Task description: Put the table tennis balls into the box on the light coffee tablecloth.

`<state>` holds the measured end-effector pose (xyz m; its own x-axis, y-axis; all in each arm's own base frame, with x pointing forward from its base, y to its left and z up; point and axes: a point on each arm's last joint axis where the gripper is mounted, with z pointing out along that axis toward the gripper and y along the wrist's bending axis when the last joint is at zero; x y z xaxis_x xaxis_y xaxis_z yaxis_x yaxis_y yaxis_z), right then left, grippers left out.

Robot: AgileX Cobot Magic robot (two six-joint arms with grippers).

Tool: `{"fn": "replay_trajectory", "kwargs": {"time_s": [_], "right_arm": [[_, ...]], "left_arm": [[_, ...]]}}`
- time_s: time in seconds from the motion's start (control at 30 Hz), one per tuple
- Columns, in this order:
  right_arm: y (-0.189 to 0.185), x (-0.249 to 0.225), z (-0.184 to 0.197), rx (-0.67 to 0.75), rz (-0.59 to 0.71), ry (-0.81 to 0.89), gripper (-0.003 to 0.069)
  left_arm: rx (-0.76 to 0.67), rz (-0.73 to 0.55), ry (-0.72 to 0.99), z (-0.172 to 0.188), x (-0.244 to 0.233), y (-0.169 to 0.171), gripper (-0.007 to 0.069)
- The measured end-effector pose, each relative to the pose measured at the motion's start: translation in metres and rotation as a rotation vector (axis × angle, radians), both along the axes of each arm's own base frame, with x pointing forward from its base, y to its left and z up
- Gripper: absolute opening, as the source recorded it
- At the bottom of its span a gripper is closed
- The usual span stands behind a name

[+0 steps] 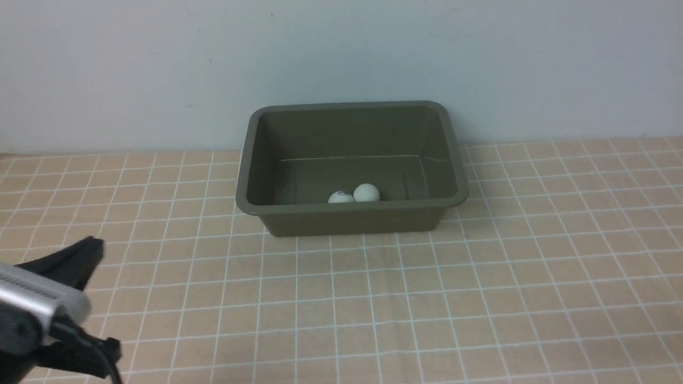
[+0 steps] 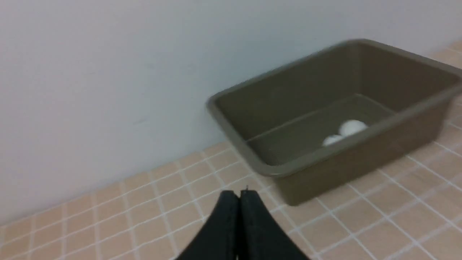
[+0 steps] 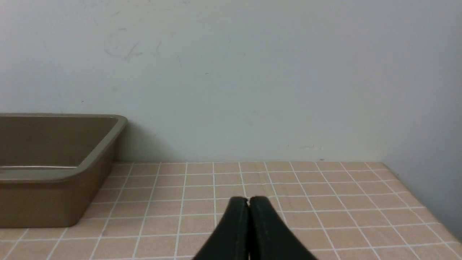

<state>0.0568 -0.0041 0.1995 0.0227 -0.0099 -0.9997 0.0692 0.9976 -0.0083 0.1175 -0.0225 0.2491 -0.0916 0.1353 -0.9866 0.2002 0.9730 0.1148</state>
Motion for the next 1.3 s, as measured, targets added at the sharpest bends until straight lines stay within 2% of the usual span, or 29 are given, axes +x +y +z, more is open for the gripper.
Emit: {"fn": "replay_trajectory", "kwargs": {"time_s": [0.17,0.3,0.7,0.9,1.3], "right_arm": [[0.0,0.0,0.0,0.0,0.0,0.001,-0.0018],[0.0,0.0,0.0,0.0,0.0,0.003,-0.0018],[0.0,0.0,0.0,0.0,-0.001,0.005,-0.0018],[0.0,0.0,-0.001,0.0,-0.001,0.007,-0.0018],[0.0,0.0,-0.001,0.0,-0.001,0.007,-0.0018]], "left_arm": [[-0.082,0.223,-0.024,-0.014,-0.026,0.025,-0.0069],[-0.089,0.282,-0.053,-0.026,-0.04,0.029,-0.0069],[-0.084,0.251,0.098,-0.07,-0.062,0.024,-0.0069],[-0.075,0.18,0.156,-0.075,-0.064,0.02,-0.0069],[-0.074,0.177,0.157,-0.075,-0.064,0.02,-0.0069]]}}
